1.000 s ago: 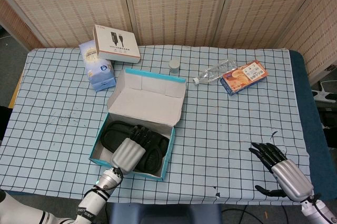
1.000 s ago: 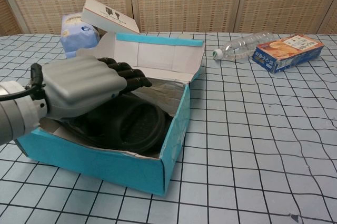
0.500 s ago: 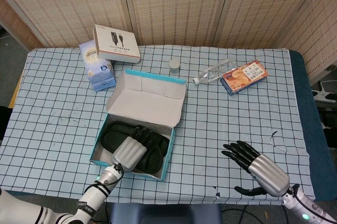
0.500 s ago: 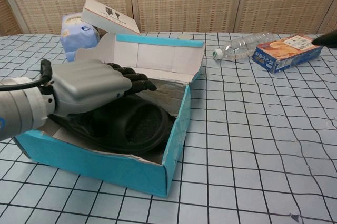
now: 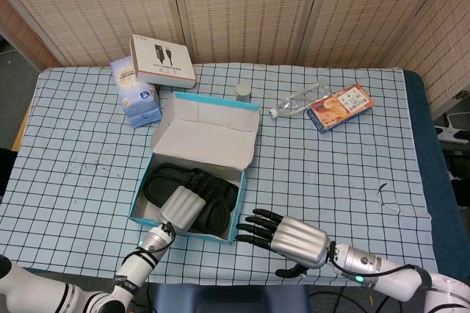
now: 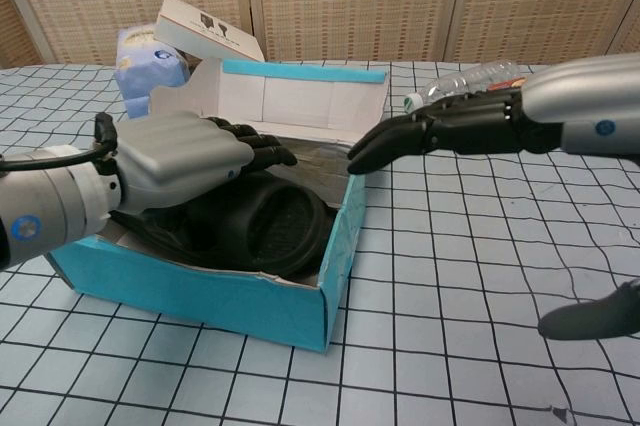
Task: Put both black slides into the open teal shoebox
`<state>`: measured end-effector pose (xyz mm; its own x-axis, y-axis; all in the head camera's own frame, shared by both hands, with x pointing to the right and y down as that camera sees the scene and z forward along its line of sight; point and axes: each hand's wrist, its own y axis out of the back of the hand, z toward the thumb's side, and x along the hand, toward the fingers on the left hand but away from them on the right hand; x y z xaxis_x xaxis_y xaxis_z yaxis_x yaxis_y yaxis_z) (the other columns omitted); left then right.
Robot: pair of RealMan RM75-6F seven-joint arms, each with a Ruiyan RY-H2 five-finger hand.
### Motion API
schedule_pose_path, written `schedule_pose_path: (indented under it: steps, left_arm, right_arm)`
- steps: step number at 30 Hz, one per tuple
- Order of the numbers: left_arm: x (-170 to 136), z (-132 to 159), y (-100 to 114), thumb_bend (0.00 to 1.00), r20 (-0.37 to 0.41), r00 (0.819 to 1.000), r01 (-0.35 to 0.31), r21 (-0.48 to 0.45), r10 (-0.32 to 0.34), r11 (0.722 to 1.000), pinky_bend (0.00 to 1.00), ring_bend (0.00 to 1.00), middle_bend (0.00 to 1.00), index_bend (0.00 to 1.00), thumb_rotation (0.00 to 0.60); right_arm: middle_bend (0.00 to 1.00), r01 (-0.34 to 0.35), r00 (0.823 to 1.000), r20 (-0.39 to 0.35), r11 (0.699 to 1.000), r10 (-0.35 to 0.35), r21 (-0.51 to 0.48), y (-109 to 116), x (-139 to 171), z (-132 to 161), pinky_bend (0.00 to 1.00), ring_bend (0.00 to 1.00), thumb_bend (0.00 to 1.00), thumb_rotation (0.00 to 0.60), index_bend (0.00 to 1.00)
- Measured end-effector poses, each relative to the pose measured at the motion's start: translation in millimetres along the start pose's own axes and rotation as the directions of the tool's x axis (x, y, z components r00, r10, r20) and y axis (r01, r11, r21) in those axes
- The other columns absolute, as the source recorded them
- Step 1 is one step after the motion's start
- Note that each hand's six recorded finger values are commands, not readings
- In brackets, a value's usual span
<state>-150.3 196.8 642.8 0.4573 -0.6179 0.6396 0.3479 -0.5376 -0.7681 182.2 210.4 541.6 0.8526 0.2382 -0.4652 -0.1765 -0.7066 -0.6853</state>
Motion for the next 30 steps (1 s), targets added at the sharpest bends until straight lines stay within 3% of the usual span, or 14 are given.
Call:
schedule_pose_path:
  steps: [6, 19, 30]
  left_arm:
    - [2.4, -0.3, -3.2, 0.39, 0.000, 1.000, 0.014, -0.008, -0.014, 1.000, 0.09, 0.00, 0.00, 0.00, 0.600]
    - [4.4, 4.6, -10.2, 0.38, 0.008, 1.000, 0.026, -0.069, -0.026, 0.997, 0.09, 0.00, 0.00, 0.00, 0.600]
    - [5.9, 3.8, -10.0, 0.39, 0.007, 1.000, 0.027, -0.084, -0.026, 0.996, 0.09, 0.00, 0.00, 0.00, 0.600]
  right_arm:
    - [0.00, -0.073, 0.997, 0.041, 0.997, 0.071, 0.036, -10.7, -7.8, -8.7, 0.00, 0.00, 0.19, 0.527, 0.00]
    - [0.00, -0.062, 0.998, -0.001, 0.994, 0.062, 0.088, -31.8, -44.6, -10.5, 0.00, 0.00, 0.24, 0.528, 0.00]
    - [0.00, -0.114, 0.993, 0.015, 0.991, 0.113, 0.063, -51.7, -70.7, -21.8, 0.00, 0.00, 0.25, 0.527, 0.00]
